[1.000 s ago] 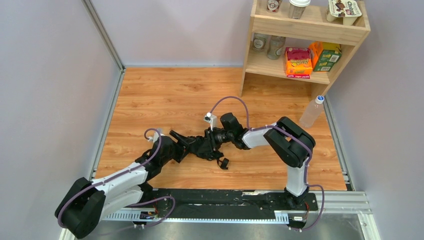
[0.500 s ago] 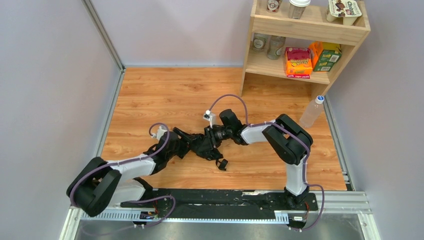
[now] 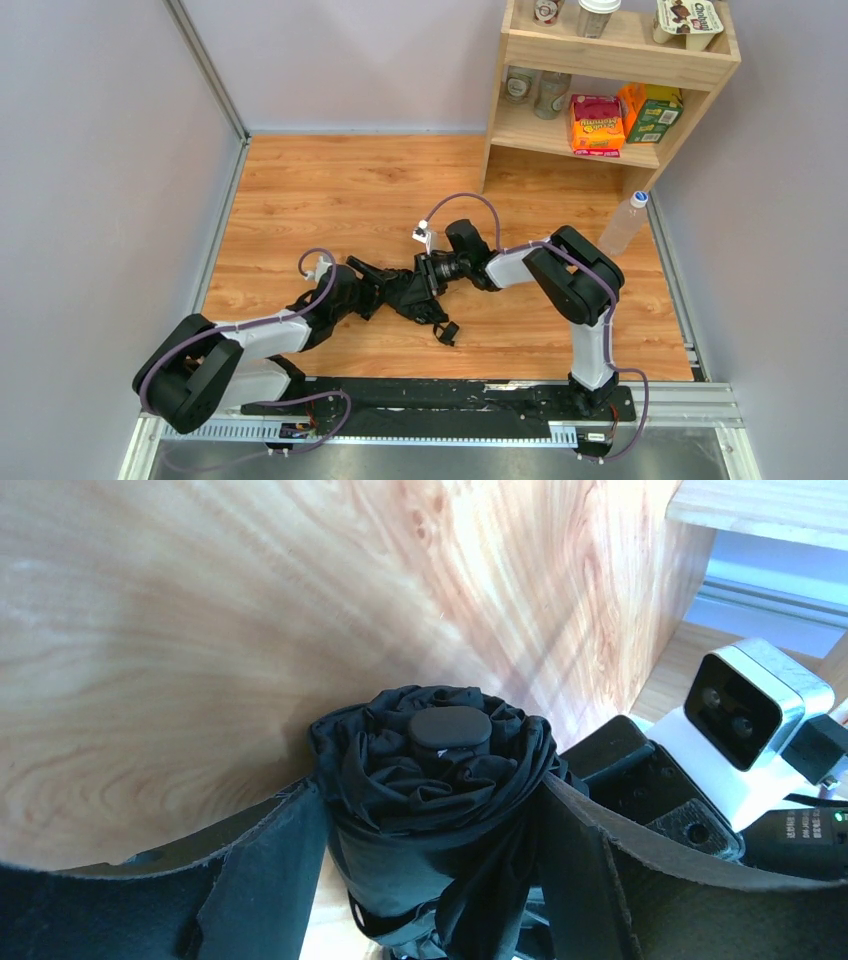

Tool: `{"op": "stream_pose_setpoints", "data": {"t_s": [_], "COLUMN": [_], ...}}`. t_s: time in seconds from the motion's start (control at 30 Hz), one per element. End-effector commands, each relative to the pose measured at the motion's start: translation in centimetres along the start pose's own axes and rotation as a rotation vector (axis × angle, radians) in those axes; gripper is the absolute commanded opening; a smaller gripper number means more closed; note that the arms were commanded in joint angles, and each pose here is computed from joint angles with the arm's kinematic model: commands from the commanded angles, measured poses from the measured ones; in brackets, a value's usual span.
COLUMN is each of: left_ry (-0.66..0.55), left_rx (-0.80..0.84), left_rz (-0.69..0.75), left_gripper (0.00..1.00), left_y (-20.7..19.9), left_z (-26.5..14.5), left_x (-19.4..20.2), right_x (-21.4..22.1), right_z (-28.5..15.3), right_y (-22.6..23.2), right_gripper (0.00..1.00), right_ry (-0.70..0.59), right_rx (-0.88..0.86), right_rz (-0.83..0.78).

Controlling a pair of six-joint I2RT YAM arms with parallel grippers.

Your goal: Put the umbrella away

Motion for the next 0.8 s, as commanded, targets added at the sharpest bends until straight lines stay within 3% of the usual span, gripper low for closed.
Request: {"op": "stream_pose_setpoints", "data": {"t_s": [0.0,0.2,0.4,0.53,0.57,0.77], "left_ry": [0.035,0.095,0.151,0.121,0.126,0.158], "left_rx": [-0.255,-0.338,-0.310,-0.323,-0.318,-0.397], "left_rz": [0.006,0.002,0.061,0.095,0.120,0.161], "left_gripper": [0.80,0.80,0.76,0.64,0.55,0.22], "left_y": [5.6,6.6,4.8,5.6,5.7,8.5], "left_z": [-1.1,-0.5,1.7,2.3,2.4,3.2], "left_x": [0.7,1.5,2.3,2.0,2.0,2.6], "right_x": [3.3,1.9,2.2,2.9,2.9,3.1], "right_z": [0.1,-0.4,-0.2,0.1,0.2,0.7], "right_y": [1.2,3.1,3.4,3.0,2.6,1.5], "right_gripper": [0.00,0.00,0.00,0.00,0.00,0.00], "right_ry": [0.109,0.083,0.149,0.207,0.217,0.239], "right_rx": [-0.086,-0.137,-0.175,-0.155,-0.138,-0.096], "right_rz": [0.151,0.098,0.055,0.018,0.018,0.038]}}
Point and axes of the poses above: each gripper's point midway between its finger pads, its own z axis out along the fingers, its own y axis along the line the jaws close on, x = y × z, the point moved 6 cm from there along -z, back along the fingers, and after that the axes turned 1 degree about z, right-handed, at the moved point
